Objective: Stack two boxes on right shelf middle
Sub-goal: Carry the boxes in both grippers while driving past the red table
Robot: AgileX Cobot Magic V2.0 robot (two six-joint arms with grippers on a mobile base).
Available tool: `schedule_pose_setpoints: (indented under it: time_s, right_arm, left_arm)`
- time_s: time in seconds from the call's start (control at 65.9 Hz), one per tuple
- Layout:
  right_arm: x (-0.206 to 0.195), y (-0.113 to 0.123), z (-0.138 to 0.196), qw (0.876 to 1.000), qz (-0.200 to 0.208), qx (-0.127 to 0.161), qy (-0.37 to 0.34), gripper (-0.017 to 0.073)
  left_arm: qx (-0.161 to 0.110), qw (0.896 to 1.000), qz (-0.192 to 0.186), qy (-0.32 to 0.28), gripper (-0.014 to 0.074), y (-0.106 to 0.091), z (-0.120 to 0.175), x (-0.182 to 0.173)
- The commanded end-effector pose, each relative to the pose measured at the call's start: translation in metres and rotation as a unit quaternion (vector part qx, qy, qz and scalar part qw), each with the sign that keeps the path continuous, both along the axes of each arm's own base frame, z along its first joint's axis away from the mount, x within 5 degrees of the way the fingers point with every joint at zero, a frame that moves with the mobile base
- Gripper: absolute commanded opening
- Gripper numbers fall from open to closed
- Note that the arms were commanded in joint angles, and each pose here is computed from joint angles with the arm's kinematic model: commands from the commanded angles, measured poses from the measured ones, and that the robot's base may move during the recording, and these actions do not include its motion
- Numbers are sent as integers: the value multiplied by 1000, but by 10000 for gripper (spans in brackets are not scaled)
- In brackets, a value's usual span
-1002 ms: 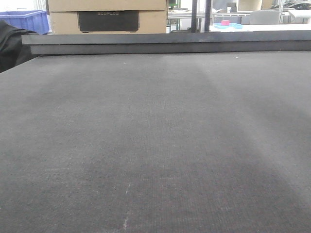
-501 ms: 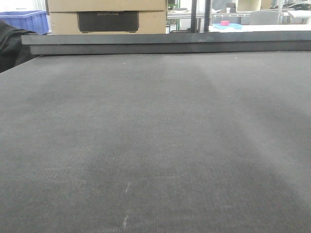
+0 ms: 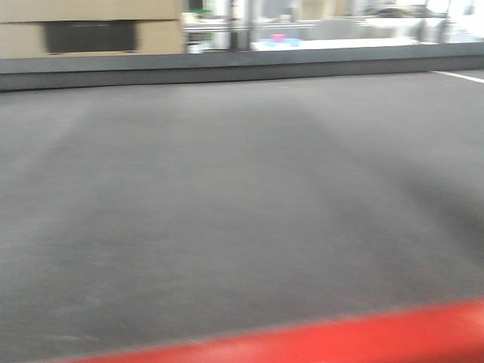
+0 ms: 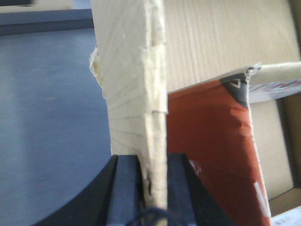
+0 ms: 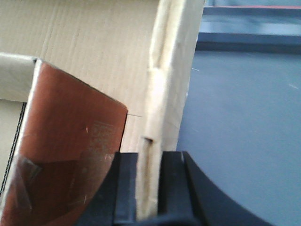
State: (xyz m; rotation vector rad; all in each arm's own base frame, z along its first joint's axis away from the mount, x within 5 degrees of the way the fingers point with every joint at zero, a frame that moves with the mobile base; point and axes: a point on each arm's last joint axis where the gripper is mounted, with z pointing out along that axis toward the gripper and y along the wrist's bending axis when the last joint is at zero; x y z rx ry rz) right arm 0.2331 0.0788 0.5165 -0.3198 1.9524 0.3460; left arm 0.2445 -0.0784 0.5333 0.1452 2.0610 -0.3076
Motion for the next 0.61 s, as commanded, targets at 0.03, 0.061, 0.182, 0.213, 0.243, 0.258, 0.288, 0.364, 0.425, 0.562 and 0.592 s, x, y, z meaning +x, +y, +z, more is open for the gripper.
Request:
schedule_pose_setpoints:
  time_s: [0.03, 0.061, 0.182, 0.213, 0.243, 0.258, 0.288, 0.364, 0.425, 0.562, 0.592]
  right_arm:
    - [-4, -3, 10, 999, -5, 0, -38, -153]
    - [-4, -3, 10, 999, -5, 0, -38, -153]
    - [-4, -3, 10, 999, -5, 0, -38, -153]
    - [-4, -3, 10, 999, -5, 0, -38, -153]
    - [-4, -3, 10, 999, -5, 0, -38, -153]
    - [-4, -3, 10, 999, -5, 0, -38, -153]
    - [-4, -3, 10, 999, -5, 0, -38, -153]
    - [-4, -3, 10, 999, -5, 0, -38, -153]
    - [-4, -3, 10, 999, -5, 0, -38, -153]
    - [-4, -3, 10, 999, -5, 0, -38, -153]
    - [-4, -3, 10, 999, -5, 0, -38, -153]
  left_arm:
    - [-13, 999, 2, -38, -111, 2, 11, -3]
    - [-13, 999, 2, -38, -111, 2, 11, -3]
    - [-13, 999, 2, -38, -111, 2, 11, -3]
    - [-13, 999, 2, -38, -111, 2, 11, -3]
    - [-13, 999, 2, -38, -111, 2, 11, -3]
    - [-13, 999, 2, -38, -111, 2, 11, -3]
    - [-13, 999, 2, -38, -111, 2, 11, -3]
    - [-13, 999, 2, -38, -111, 2, 11, -3]
    - [-13, 999, 2, -38, -111, 2, 11, -3]
    - [-13, 999, 2, -38, -111, 2, 11, -3]
    - [-13, 999, 2, -38, -111, 2, 11, -3]
